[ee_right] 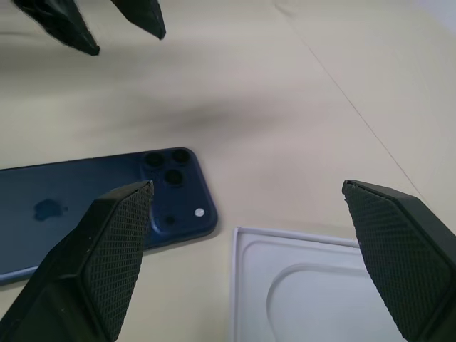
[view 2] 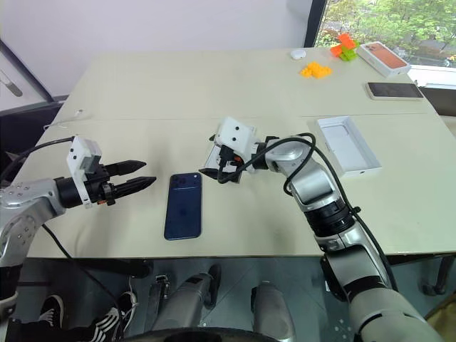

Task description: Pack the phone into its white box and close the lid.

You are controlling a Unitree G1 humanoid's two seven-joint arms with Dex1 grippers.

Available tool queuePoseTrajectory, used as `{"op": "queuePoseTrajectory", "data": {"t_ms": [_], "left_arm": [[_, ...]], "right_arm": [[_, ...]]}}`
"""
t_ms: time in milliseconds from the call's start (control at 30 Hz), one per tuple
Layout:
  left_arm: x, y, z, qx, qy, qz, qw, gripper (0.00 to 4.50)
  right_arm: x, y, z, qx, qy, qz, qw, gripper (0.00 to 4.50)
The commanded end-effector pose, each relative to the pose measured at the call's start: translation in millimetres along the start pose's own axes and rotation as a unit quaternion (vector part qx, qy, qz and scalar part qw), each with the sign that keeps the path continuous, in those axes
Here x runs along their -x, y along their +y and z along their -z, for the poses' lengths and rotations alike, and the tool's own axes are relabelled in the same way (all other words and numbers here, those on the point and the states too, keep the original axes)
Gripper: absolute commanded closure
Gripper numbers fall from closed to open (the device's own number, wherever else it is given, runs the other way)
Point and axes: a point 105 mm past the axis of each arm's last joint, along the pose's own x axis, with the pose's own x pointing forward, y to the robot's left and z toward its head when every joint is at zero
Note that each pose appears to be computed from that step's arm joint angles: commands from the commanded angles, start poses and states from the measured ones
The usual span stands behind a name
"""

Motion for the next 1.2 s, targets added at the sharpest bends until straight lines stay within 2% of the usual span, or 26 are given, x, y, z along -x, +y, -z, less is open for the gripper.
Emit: {"op": "queuePoseTrajectory", "data": {"t_ms": [33, 100, 167, 200, 333, 400, 500, 600, 700, 833, 900, 1200], "left_arm": [[11.9, 1.1, -9.8, 0.023, -0.009, -0.006, 1.000, 1.56], [21.3, -6.1, -7.1, 0.117, -0.014, 0.034, 0.992, 1.02], [30.6, -9.9, -6.1, 0.146, -0.013, 0.042, 0.988, 0.21], [34.3, -11.3, -5.3, 0.161, -0.010, 0.043, 0.986, 0.00], [46.7, -14.6, 4.9, 0.199, 0.017, 0.029, 0.980, 0.00], [50.1, -15.2, 12.8, 0.224, 0.029, 0.018, 0.974, 0.00], [49.8, -19.8, 21.5, 0.319, 0.002, 0.028, 0.947, 0.00], [39.3, -27.3, 39.4, 0.351, 0.028, 0.018, 0.936, 0.00], [26.2, -30.5, 44.5, 0.381, 0.022, 0.010, 0.924, 0.00], [11.9, -38.6, 51.6, 0.369, 0.052, -0.005, 0.928, 0.00], [4.2, -37.9, 47.5, 0.382, 0.039, -0.012, 0.923, 0.00], [-20.6, -51.9, 41.4, 0.416, 0.055, -0.024, 0.907, 0.00]], "right_arm": [[5.9, 5.5, -21.3, 0.029, -0.043, -0.014, 0.999, 0.28], [7.5, 18.0, -18.9, 0.051, -0.041, -0.040, 0.997, 0.87], [6.1, 22.3, -14.0, 0.089, -0.027, -0.038, 0.995, 1.83], [5.6, 25.6, -12.7, 0.097, -0.025, -0.044, 0.994, 2.39], [0.7, 40.2, -13.8, 0.146, -0.029, -0.064, 0.987, 4.45], [-3.1, 44.9, -11.0, 0.173, -0.024, -0.068, 0.982, 4.45], [-9.2, 51.5, 5.4, 0.232, 0.007, -0.077, 0.970, 4.45], [-15.8, 50.2, 18.9, 0.264, 0.031, -0.069, 0.962, 4.45], [-19.9, 49.8, 31.7, 0.297, 0.054, -0.067, 0.951, 4.45], [-22.8, 52.5, 45.7, 0.328, 0.072, -0.072, 0.939, 4.45], [-23.8, 52.4, 50.3, 0.335, 0.077, -0.071, 0.936, 4.45], [-26.2, 51.8, 54.2, 0.326, 0.077, -0.065, 0.940, 4.45]]}}
